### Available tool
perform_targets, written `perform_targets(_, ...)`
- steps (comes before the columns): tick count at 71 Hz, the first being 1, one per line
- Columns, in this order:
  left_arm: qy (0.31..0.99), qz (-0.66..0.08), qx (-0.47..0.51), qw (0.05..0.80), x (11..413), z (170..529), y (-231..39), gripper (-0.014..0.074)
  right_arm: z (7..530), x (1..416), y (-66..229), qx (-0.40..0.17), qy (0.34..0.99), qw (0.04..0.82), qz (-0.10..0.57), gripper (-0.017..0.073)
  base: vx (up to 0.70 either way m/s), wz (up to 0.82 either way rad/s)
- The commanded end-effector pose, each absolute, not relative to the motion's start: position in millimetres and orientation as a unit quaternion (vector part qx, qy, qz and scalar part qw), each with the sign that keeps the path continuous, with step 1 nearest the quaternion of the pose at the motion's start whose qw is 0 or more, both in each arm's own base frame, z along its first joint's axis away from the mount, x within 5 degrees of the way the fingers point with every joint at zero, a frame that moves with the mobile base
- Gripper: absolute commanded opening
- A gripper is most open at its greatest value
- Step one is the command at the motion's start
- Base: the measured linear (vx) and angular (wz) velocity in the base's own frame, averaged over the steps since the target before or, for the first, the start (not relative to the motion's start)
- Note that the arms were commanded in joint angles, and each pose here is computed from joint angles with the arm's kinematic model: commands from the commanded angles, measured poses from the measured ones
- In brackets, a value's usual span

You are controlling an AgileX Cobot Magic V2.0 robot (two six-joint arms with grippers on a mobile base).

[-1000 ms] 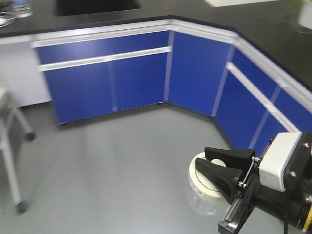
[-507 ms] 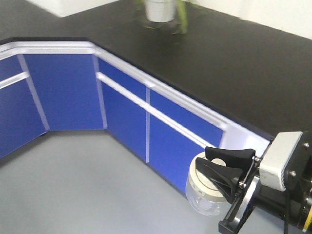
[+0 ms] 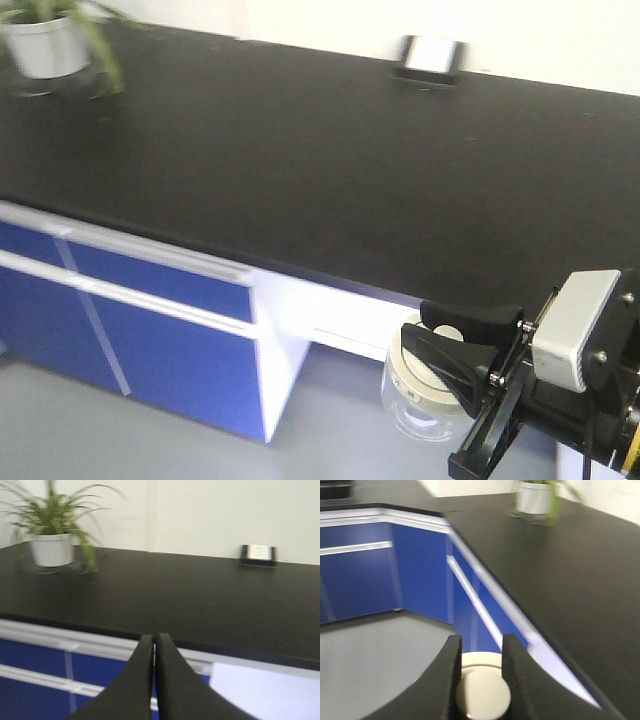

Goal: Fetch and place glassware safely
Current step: 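Turn the base to face the black countertop near the wall socket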

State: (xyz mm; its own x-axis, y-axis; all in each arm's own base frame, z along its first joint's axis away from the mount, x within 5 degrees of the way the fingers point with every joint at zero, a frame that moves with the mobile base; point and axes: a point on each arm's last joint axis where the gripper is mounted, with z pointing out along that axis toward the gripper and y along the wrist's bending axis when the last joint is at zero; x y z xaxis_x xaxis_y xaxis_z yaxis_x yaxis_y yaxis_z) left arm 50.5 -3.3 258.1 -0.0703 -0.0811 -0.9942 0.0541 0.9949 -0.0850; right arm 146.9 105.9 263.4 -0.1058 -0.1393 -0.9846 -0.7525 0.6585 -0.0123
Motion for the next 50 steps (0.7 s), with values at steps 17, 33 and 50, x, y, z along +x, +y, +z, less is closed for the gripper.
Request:
perform_targets(17,0.700,-0.058,-0.012,0.712,50.8,273.1,-3.5,-0.0007,281.0,146.4,108.3,-0.314,0.665,0.614,0.287,-0.0001,0.13,-0.74)
perform_targets(33,0.700,-0.058,-0.012,0.712,50.8,273.1,-3.5,-0.0007,281.0,146.4,108.3,-0.314,0.665,0.614,0.287,-0.0001,0.14,-0.48)
perform_targets(50,0.700,-0.058,-0.012,0.712,50.8,273.1,-3.5,-0.0007,281.0,146.4,108.3,-0.314,0.665,0.614,0.287,-0.0001,0.16,-0.21)
